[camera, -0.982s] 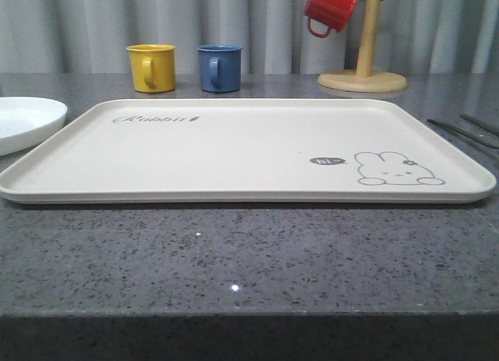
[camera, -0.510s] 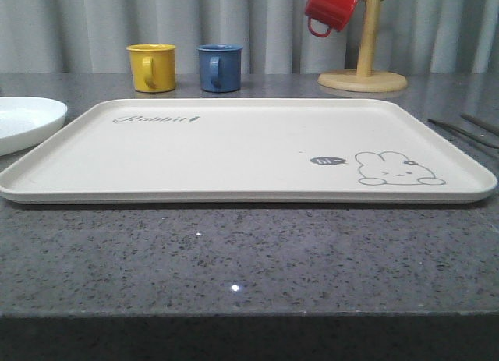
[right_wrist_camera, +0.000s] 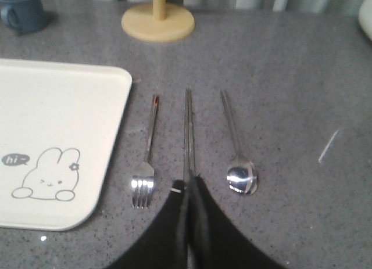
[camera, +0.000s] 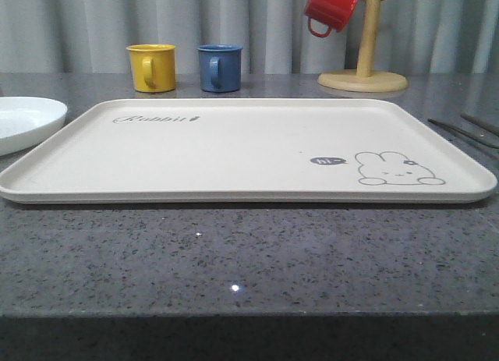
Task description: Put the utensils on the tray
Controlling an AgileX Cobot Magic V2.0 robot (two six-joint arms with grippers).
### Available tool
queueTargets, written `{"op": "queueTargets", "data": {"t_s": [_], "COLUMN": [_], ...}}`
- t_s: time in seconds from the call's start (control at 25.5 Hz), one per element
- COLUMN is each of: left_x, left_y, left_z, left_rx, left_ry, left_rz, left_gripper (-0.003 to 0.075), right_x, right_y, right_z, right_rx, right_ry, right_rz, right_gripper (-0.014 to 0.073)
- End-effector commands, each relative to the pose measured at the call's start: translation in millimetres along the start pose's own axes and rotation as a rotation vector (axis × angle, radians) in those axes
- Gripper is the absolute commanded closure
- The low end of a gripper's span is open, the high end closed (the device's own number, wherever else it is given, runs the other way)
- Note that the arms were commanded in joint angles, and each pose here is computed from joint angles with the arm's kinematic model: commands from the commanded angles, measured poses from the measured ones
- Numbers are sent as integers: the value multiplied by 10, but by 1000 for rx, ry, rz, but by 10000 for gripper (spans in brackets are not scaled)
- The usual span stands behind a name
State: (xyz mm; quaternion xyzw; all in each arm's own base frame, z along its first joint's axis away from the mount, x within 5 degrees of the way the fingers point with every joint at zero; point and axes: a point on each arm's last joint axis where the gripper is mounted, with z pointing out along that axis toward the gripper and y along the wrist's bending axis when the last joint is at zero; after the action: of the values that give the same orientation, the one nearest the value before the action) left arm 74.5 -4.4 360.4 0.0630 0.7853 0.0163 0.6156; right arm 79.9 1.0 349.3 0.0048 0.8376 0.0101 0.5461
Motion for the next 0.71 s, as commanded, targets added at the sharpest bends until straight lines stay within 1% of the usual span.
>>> {"op": "queueTargets", "data": {"t_s": [0.0, 0.31, 0.35, 0.39, 0.43, 0.47, 0.55, 0.59, 0.63, 0.67], "left_x": [-138, -123, -123, -122, -116, -115, -111, -109, -106, -104], "left_y": [5, 3, 3, 3, 2, 3, 3, 3, 3, 3], "left_z": [56, 150, 150, 156, 173, 186, 217, 229, 247, 257], "left_rx": [10, 17, 17, 17, 18, 19, 20, 21, 21, 22], "left_ry": [-39, 3, 3, 6, 16, 21, 33, 38, 44, 48], "left_rz": [-22, -26, -26, -26, -26, -27, -27, -27, -27, -27], "left_gripper": [738, 738, 736, 722, 687, 616, 415, 330, 238, 196], "right_x": [-146, -141, -139, -139, -136, -135, -133, -133, -136, -139], "right_y": [0, 1, 1, 1, 1, 1, 1, 1, 1, 1], "right_z": [112, 354, 376, 396, 412, 431, 457, 457, 457, 457], "right_rx": [5, 8, 8, 9, 9, 9, 9, 9, 9, 9], "right_ry": [-12, 84, 93, 99, 107, 114, 123, 123, 120, 117], "right_rz": [-7, -7, -8, -8, -9, -9, -10, -10, -10, -10], "right_gripper": [664, 662, 652, 624, 575, 519, 349, 270, 211, 176]}}
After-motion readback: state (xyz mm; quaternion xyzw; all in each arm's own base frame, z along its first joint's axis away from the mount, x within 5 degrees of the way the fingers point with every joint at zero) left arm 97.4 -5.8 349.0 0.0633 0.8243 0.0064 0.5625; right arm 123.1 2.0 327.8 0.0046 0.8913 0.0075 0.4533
